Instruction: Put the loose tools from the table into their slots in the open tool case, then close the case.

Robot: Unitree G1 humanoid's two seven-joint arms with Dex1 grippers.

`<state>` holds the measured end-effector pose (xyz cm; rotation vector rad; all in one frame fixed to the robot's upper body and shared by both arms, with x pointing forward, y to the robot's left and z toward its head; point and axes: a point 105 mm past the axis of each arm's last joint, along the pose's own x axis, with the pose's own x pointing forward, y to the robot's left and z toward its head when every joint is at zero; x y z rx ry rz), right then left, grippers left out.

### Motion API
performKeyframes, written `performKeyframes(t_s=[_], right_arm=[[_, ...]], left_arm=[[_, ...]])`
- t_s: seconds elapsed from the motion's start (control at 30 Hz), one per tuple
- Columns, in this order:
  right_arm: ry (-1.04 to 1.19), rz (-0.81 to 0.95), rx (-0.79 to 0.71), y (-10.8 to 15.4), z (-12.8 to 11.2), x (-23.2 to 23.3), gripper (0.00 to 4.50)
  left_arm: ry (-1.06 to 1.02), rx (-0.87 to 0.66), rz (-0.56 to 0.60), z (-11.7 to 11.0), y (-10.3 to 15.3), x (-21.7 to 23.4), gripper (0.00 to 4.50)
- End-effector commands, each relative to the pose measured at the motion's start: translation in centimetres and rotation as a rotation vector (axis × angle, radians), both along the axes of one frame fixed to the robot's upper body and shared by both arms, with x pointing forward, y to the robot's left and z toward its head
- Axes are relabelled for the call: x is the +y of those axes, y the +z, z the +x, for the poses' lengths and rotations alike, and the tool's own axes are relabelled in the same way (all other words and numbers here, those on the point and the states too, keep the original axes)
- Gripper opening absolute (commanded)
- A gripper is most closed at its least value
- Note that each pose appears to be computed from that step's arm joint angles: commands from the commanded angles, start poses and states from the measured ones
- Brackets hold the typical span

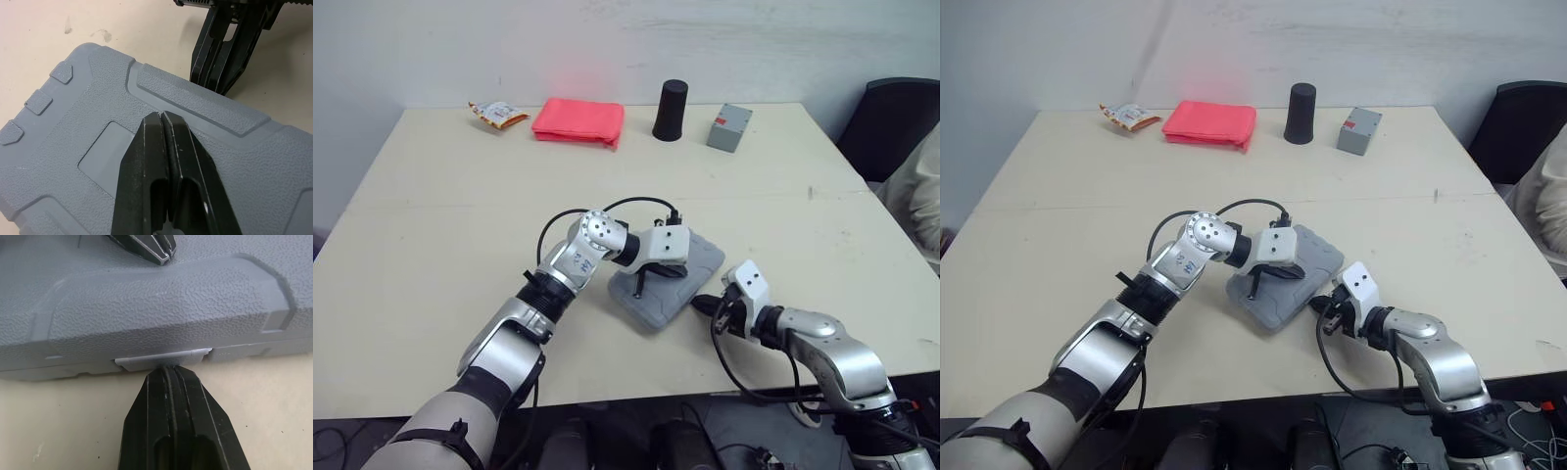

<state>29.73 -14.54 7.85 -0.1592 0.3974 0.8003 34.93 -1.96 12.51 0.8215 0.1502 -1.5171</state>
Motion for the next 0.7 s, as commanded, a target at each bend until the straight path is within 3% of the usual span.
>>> performKeyframes(t_s=[0.03, 0.1, 0.3, 0.37, 0.53, 0.7], right_arm=[[0.146, -0.014, -0.117, 4.1, -1.3, 0.4, 0.68], [0.185, -0.026, -0.108, 4.9, -2.3, -0.4, 1.46], [0.259, -0.079, -0.114, 10.5, -4.9, -5.6, 4.44], [0.257, -0.092, -0.111, 12.0, -5.4, -7.0, 4.5], [0.207, -0.174, -0.147, 15.3, -6.4, -11.1, 4.5], [0.173, -0.195, -0.175, 17.0, -6.6, -13.2, 4.5]], left_arm=[[0.034, 0.191, 0.036, -1.0, -2.3, 2.5, 0.25], [0.026, 0.214, -0.061, -1.3, 0.1, 3.4, 0.83], [0.064, 0.303, -0.256, -4.7, 7.2, 11.8, 3.53], [0.081, 0.331, -0.282, -6.3, 8.6, 14.1, 4.39], [0.269, 0.351, -0.368, -9.9, 12.6, 20.7, 4.45], [0.422, 0.33, -0.389, -12.0, 13.9, 24.4, 4.45]])
